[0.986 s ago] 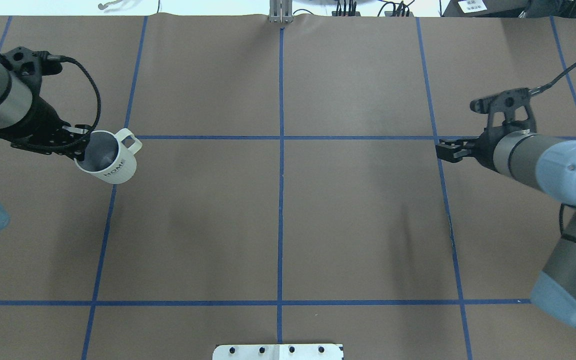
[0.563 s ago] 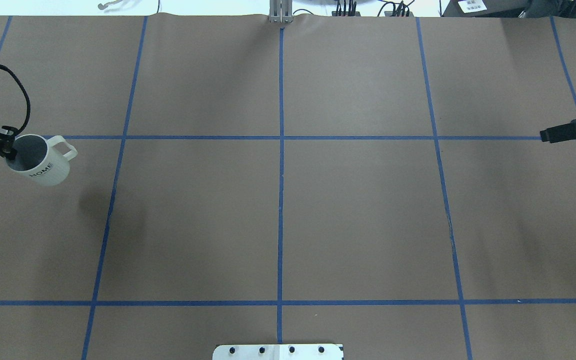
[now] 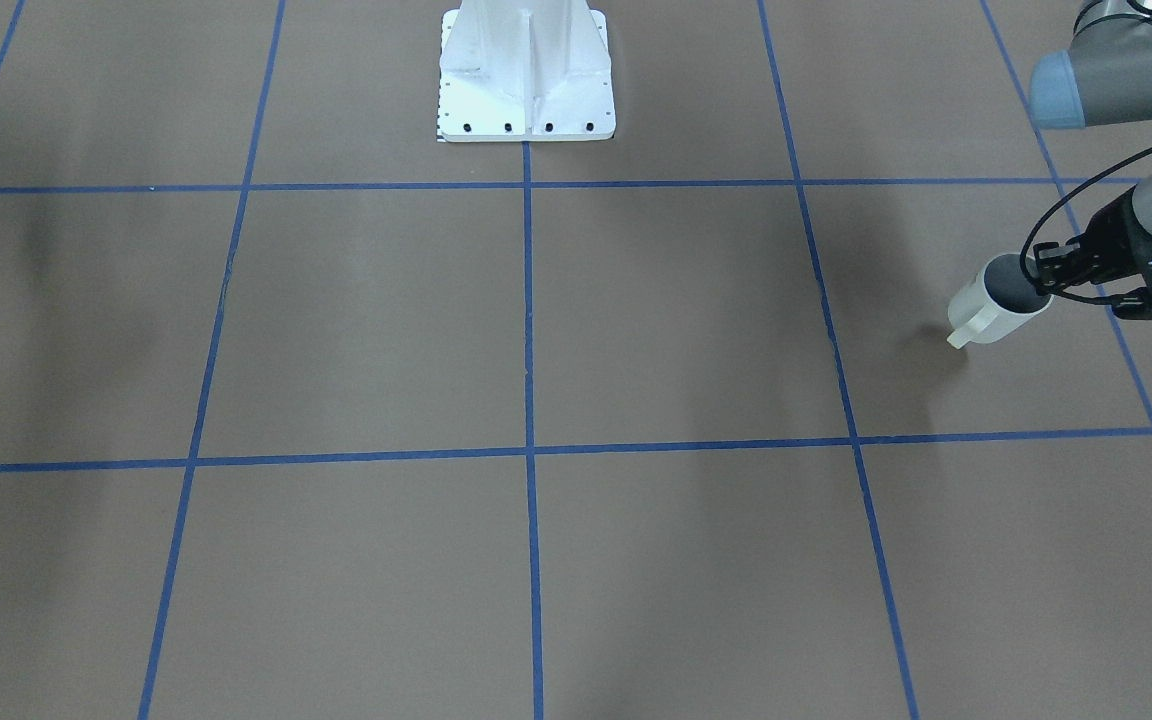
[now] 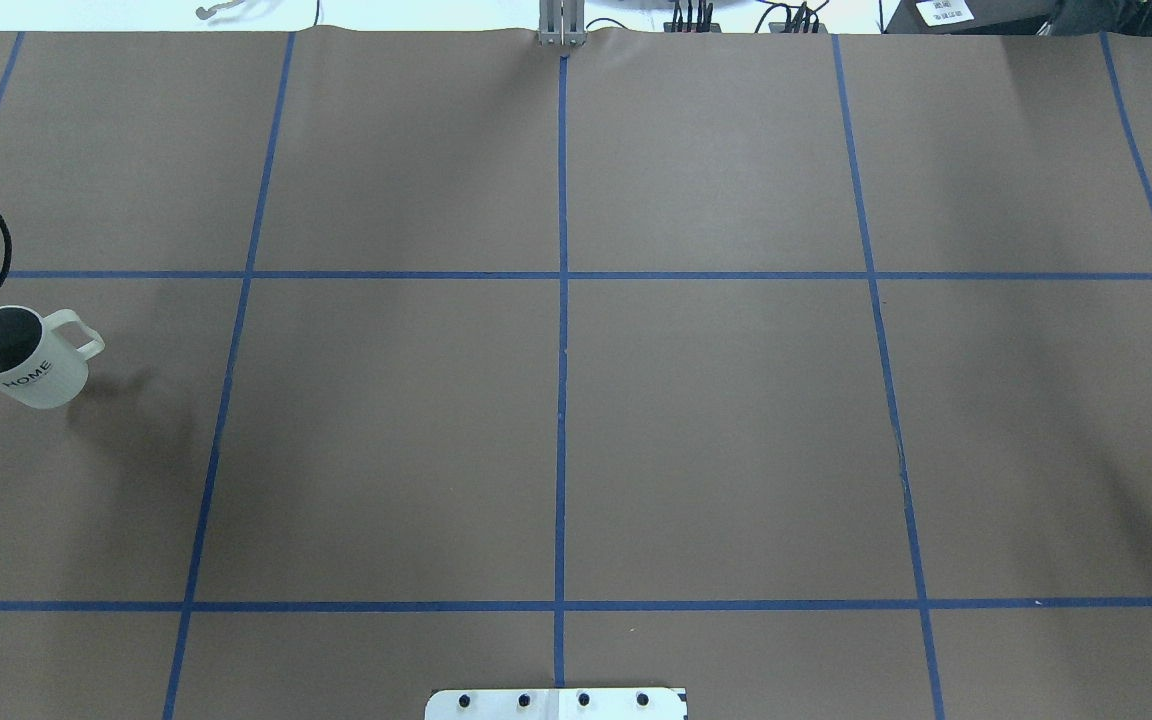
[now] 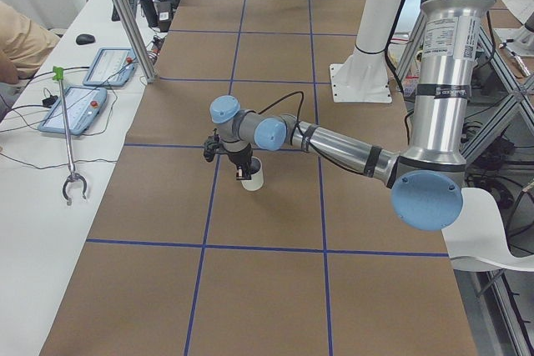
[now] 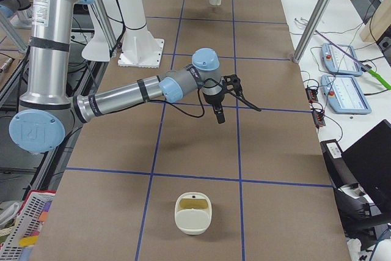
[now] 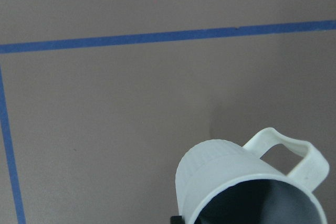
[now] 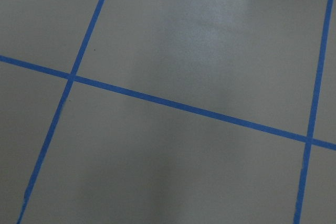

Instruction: Left arm hands cup to right arm to dump lemon

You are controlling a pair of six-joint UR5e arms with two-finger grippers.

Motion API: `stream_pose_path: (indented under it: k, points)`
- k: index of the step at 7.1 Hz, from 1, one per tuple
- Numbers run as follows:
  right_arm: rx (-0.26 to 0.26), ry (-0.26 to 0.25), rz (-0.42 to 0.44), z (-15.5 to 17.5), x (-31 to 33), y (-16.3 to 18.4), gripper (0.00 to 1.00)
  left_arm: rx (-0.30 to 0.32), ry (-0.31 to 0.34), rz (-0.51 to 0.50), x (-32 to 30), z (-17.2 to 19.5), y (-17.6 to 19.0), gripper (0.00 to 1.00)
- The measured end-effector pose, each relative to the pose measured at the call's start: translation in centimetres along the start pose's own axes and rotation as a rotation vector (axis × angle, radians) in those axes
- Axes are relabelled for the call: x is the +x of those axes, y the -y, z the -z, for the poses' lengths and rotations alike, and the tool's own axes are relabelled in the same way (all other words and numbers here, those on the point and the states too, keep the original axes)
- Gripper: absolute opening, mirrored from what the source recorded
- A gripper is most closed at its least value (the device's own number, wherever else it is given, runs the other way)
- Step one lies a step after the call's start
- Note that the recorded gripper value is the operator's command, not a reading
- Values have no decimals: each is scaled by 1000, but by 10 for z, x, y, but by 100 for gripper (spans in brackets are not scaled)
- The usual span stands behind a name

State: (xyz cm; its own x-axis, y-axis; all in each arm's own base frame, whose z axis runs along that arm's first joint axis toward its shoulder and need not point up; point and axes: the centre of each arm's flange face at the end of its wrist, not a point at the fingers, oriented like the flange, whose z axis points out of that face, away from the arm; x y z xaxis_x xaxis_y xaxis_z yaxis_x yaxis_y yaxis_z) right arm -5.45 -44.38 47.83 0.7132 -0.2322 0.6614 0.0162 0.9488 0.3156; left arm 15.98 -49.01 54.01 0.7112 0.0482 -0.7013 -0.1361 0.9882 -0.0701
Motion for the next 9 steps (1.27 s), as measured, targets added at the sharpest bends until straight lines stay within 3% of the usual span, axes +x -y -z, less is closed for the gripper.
stream_pose_path:
  k: [1, 2, 5, 7, 9]
  points:
    - [-15, -4, -10, -1, 1, 1, 100, -17, -13, 9, -3, -5, -1, 36]
    - [-23, -6, -16, -2, 2, 0, 100, -28, -17, 17, -6, -9, -1, 98]
    - [-24, 21, -43, 5, 10, -1, 100, -10, -25, 2, -6, 1, -2, 100]
    - [-26, 18, -26, 17, 29, -3, 100, 82, -34, -65, -34, 49, -3, 100]
    - [-95, -16, 52, 29, 67, -11, 100, 138, -27, -91, -99, 77, -9, 100]
